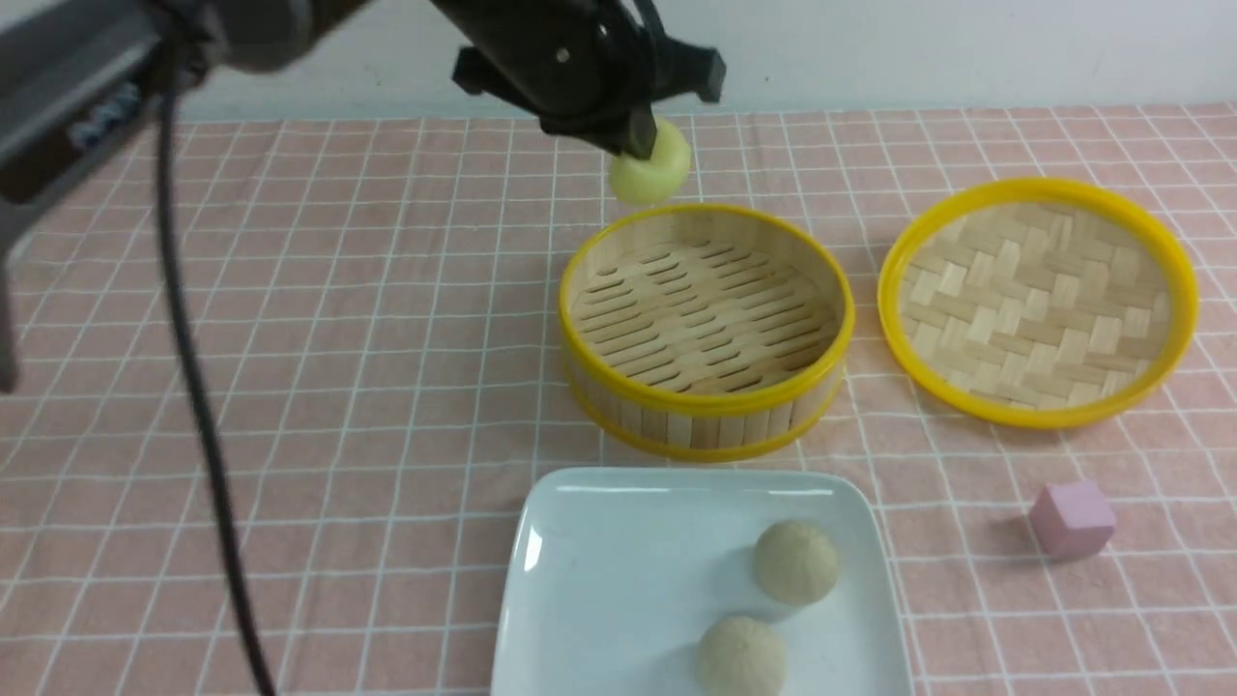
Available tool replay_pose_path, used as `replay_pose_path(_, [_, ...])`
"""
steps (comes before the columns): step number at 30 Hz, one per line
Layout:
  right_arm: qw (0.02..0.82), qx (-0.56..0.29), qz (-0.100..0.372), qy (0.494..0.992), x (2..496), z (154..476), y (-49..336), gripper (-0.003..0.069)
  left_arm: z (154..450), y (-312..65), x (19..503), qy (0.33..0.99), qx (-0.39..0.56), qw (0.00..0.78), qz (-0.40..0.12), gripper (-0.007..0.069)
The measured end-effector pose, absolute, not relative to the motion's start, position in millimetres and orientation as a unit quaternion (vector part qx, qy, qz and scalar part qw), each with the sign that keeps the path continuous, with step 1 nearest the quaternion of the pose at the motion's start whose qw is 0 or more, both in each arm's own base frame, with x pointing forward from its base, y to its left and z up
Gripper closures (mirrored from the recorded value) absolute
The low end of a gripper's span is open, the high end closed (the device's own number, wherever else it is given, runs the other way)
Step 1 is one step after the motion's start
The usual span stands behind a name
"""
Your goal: Put the steamed buns into the plate on the pink tablecloth.
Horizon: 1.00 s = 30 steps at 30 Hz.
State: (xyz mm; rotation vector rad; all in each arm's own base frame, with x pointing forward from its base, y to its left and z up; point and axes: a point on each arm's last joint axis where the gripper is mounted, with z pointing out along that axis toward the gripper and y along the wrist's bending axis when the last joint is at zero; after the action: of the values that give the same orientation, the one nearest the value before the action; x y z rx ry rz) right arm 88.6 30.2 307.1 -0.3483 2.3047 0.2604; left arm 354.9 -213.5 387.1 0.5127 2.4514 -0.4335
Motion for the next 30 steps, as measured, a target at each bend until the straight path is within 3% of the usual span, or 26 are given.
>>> replay_pose_path(5, [0.388, -0.137, 0.102, 0.906, 88.6, 307.0, 30.1, 0.0634, 389.8, -198.8, 323.3, 0.936, 0.214, 0.239, -0.146, 0.0604])
replay_pose_path(10, [0.387, -0.137, 0.103, 0.906, 88.7, 307.0, 30.2, 0.0628, 313.3, -211.3, 285.2, 0.960, 0.229, 0.111, -0.117, 0.0604])
replay_pose_path(11, [0.388, -0.137, 0.102, 0.906, 88.8, 307.0, 30.1, 0.0627, 286.5, -221.9, 273.9, 0.962, 0.230, 0.093, -0.116, 0.0603])
replay_pose_path(14, [0.388, -0.137, 0.103, 0.906, 88.8, 307.1, 30.2, 0.0624, 250.6, -238.2, 262.4, 0.963, 0.224, 0.094, -0.118, 0.0601])
replay_pose_path(19, [0.392, -0.134, 0.116, 0.903, 85.6, 309.2, 31.9, 0.0622, 217.7, -253.2, 261.7, 0.964, 0.214, 0.117, -0.109, 0.0578])
replay_pose_path(24, [0.437, -0.147, 0.121, 0.879, 59.2, 334.3, 30.0, 0.0617, 203.2, -261.2, 265.1, 0.963, 0.212, 0.131, -0.103, 0.0468])
replay_pose_path(30, [0.513, -0.158, 0.104, 0.837, 12.5, 358.4, 22.3, 0.0616, 218.3, -259.8, 264.0, 0.958, 0.210, 0.157, -0.115, 0.0276])
